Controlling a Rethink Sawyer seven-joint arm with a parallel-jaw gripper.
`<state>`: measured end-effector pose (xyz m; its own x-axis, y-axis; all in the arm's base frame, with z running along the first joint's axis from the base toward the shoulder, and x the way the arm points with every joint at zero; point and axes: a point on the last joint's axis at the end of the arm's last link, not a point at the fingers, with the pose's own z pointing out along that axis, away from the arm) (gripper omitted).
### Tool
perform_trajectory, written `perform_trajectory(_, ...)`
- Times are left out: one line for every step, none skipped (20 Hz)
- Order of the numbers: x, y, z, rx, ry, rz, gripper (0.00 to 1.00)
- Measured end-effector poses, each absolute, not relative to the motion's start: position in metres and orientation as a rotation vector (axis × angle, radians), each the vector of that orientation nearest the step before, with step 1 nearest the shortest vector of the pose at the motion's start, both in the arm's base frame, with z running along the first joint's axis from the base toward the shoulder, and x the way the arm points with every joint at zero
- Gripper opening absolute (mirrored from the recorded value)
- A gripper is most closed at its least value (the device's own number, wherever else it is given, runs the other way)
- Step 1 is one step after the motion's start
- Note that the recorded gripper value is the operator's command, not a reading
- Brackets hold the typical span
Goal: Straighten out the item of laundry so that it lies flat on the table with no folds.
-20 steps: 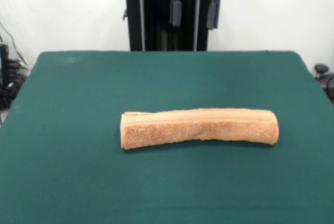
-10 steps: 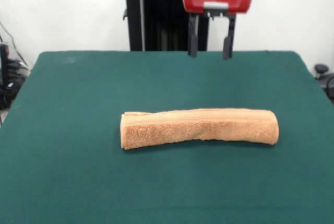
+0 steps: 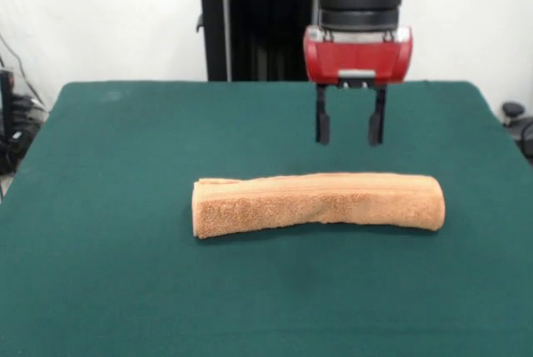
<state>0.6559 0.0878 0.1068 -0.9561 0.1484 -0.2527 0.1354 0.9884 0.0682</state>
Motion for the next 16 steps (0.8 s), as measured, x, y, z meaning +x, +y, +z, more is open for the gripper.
perform_trajectory(0.66,0.09,0.105,0.206,2.871,0.082,1.0)
perform_trajectory(0.662,0.091,0.105,0.206,2.87,0.086,1.0)
perform_trajectory(0.672,0.096,0.103,0.206,2.867,0.1,1.0)
perform_trajectory(0.675,0.097,0.103,0.206,2.867,0.104,1.0)
perform_trajectory(0.678,0.098,0.103,0.206,2.867,0.108,1.0)
perform_trajectory(0.685,0.1,0.104,0.208,2.866,0.112,1.0)
perform_trajectory(0.69,0.102,0.104,0.209,2.866,0.115,1.0)
perform_trajectory(0.694,0.103,0.105,0.211,2.866,0.118,1.0)
perform_trajectory(0.704,0.106,0.108,0.214,2.866,0.127,1.0)
perform_trajectory(0.708,0.107,0.11,0.216,2.866,0.13,1.0)
perform_trajectory(0.711,0.107,0.111,0.218,2.867,0.13,1.0)
perform_trajectory(0.713,0.107,0.112,0.219,2.867,0.13,1.0)
perform_trajectory(0.717,0.107,0.115,0.223,2.866,0.129,1.0)
perform_trajectory(0.72,0.106,0.117,0.227,2.864,0.129,1.0)
perform_trajectory(0.726,0.103,0.119,0.235,2.859,0.128,1.0)
perform_trajectory(0.73,0.101,0.121,0.241,2.855,0.128,1.0)
